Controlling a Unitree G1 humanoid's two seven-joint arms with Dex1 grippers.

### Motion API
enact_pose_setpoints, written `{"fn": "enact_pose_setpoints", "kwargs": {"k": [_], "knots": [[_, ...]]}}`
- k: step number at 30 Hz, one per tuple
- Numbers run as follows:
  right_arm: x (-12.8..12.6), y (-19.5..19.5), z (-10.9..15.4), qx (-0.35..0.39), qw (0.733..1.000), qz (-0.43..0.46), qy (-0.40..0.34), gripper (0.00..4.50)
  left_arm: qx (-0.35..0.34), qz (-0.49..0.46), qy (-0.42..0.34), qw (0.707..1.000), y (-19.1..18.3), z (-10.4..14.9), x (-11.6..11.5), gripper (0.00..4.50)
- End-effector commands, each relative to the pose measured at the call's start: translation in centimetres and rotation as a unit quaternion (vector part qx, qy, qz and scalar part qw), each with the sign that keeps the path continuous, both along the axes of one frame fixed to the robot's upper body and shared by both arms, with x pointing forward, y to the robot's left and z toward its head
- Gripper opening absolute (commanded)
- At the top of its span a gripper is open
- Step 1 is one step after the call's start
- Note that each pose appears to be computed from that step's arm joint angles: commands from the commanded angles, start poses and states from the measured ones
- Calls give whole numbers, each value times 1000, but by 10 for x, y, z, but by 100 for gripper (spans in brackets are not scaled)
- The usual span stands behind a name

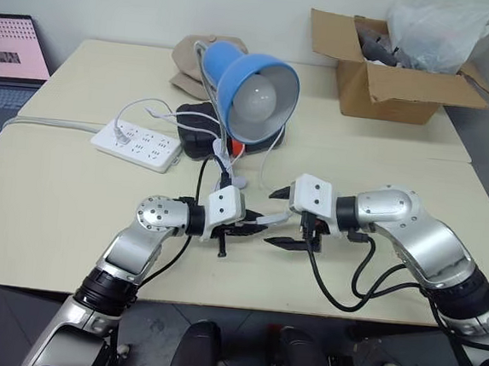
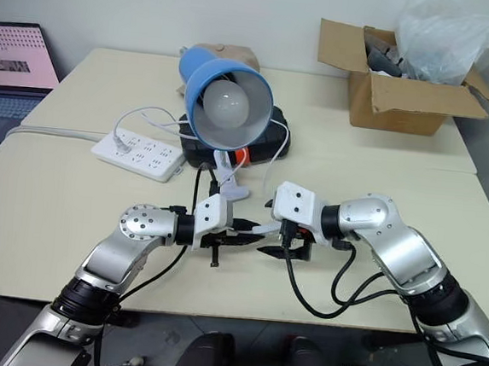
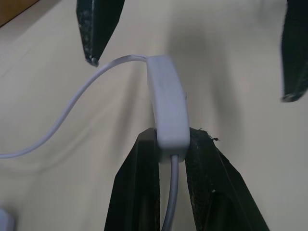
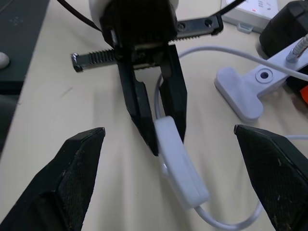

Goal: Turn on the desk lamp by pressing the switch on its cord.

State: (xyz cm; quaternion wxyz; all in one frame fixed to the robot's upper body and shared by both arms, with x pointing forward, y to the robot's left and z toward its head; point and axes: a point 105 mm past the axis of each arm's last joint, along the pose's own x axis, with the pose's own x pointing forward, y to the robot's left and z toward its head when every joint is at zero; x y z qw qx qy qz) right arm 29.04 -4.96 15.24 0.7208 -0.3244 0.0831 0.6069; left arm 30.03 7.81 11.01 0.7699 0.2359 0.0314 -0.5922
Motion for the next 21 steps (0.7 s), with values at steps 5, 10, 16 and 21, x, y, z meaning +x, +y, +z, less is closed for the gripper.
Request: {"fn": "enact_pose_setpoints", "kwargs": {"k": [5,10,16,21], "knots": [[7,3,2,-18,999,18,-23,450,-3,-6,-22,1000,-4,9,-4,41],[8,3,-2,-23,999,21,-22,415,-2,-3,-23,1000,-3,8,-4,41],[10,4,-3,-21,999,22,-24,284,-3,-2,-25,1000,-3,9,-5,41],[13,1,-6,-35,998,27,-34,167,-2,-1,-28,1000,-1,10,-4,41]]}}
